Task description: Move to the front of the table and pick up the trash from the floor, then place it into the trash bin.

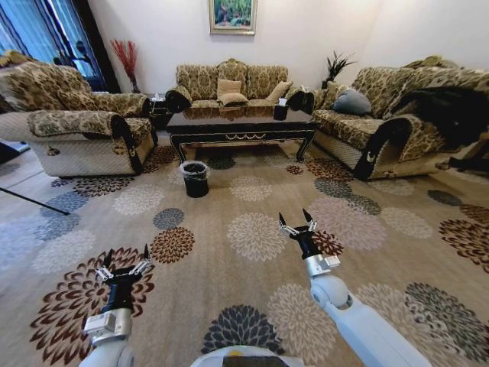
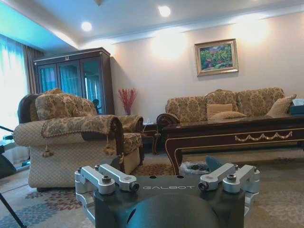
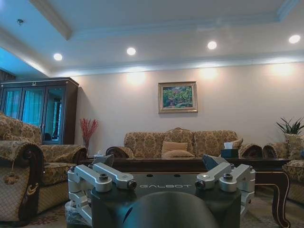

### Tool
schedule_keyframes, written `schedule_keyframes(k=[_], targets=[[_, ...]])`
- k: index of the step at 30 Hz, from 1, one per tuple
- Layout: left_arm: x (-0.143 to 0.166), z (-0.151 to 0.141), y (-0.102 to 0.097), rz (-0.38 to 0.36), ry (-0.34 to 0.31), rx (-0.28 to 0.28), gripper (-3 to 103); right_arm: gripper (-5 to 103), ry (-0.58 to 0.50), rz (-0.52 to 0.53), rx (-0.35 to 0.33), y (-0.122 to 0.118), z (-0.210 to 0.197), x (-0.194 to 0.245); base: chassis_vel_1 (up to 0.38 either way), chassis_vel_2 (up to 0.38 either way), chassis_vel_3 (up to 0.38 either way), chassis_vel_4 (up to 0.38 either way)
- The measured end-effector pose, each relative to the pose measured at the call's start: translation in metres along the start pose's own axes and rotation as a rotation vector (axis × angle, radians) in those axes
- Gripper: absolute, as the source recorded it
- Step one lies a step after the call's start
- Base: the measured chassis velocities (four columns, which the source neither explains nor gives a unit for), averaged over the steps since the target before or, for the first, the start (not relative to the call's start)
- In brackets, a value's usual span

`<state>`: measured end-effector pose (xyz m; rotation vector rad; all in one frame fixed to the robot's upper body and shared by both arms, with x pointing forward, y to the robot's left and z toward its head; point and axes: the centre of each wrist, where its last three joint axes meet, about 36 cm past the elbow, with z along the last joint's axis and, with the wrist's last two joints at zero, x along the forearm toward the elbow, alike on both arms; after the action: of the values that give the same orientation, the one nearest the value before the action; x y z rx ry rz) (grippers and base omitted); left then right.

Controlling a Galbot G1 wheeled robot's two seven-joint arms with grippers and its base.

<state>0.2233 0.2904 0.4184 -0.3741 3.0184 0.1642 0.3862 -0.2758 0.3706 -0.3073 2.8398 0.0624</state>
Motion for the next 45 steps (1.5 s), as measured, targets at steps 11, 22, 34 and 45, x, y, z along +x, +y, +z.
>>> schedule_keyframes(k=[11, 22, 34, 45], targets=[[0.0000, 0.0000, 0.0000, 0.000, 0.000, 0.000, 100, 100, 0.000, 0.000, 0.000, 0.0000, 0.0000, 0.0000, 0.000, 0.000, 0.000, 0.000], [0.0000, 0.0000, 0.0000, 0.000, 0.000, 0.000, 100, 100, 0.000, 0.000, 0.000, 0.0000, 0.0000, 0.0000, 0.000, 0.000, 0.000, 0.000], [0.0000, 0.0000, 0.0000, 0.000, 0.000, 0.000, 100, 100, 0.000, 0.000, 0.000, 0.0000, 0.0000, 0.0000, 0.000, 0.000, 0.000, 0.000], [0.0000, 0.0000, 0.0000, 0.000, 0.000, 0.000, 100, 100, 0.000, 0.000, 0.000, 0.0000, 0.0000, 0.0000, 0.000, 0.000, 0.000, 0.000]])
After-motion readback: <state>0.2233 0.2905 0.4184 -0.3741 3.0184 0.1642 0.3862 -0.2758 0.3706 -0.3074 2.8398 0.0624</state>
